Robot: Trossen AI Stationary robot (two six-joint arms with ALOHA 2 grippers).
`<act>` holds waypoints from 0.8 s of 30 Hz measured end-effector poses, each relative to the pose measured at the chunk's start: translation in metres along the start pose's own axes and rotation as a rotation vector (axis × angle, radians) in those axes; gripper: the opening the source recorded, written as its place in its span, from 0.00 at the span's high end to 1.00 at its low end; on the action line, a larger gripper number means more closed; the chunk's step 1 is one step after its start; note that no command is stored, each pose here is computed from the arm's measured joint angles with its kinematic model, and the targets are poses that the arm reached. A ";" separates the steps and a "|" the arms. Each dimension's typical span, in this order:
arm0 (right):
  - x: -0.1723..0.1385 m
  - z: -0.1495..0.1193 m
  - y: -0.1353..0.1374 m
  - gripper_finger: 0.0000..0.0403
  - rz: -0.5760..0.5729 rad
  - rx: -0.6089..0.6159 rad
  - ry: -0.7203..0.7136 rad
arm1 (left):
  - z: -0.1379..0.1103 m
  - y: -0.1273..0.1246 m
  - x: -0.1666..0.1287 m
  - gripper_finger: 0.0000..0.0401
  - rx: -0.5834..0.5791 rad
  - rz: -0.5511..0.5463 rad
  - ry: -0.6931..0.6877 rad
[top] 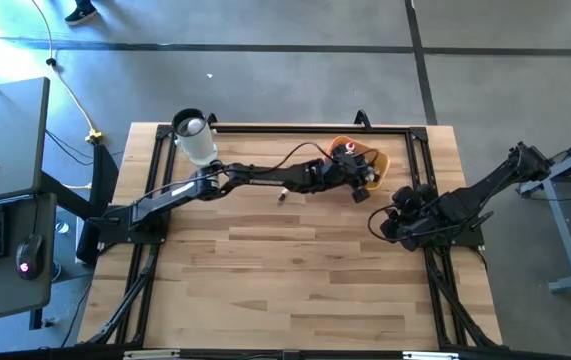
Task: Pick & Place food coloring
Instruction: Put the small purple food coloring bottle into the yellow bin, then put the small red food coloring bottle into the yellow bin
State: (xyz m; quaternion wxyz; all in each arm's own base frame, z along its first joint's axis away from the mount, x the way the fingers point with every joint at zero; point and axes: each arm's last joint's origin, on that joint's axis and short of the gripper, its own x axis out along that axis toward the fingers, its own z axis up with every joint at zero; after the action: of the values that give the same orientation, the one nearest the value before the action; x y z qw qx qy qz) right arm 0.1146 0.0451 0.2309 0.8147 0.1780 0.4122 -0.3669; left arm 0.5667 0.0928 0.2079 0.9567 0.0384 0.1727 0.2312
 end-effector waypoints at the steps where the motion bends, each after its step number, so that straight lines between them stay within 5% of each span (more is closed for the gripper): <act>1: 0.000 0.000 0.000 0.66 0.002 0.001 0.000 | 0.000 0.001 0.000 0.66 0.000 0.003 0.004; 5: 0.000 0.001 0.002 0.66 0.019 0.015 -0.021 | 0.005 0.001 -0.005 0.62 0.027 0.039 0.011; 8: 0.003 0.002 0.007 0.66 0.041 0.021 -0.070 | 0.030 0.002 -0.025 0.62 0.083 0.051 0.000; 14: 0.032 -0.017 0.017 0.66 0.132 -0.033 -0.122 | 0.098 0.016 -0.115 0.62 0.240 0.219 0.122; 20: 0.057 -0.026 0.029 0.66 0.224 -0.216 -0.336 | 0.130 0.037 -0.208 0.62 0.348 0.360 0.277; 24: 0.059 -0.012 0.044 0.66 0.412 -0.284 -0.545 | 0.137 0.055 -0.265 0.62 0.315 0.382 0.364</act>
State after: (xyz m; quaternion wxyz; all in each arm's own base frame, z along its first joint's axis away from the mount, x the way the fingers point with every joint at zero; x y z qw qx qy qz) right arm 0.1636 0.0547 0.1752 0.9680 0.0381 0.1823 -0.1681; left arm 0.3698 0.0213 0.4276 0.8315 0.1761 0.3648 0.3802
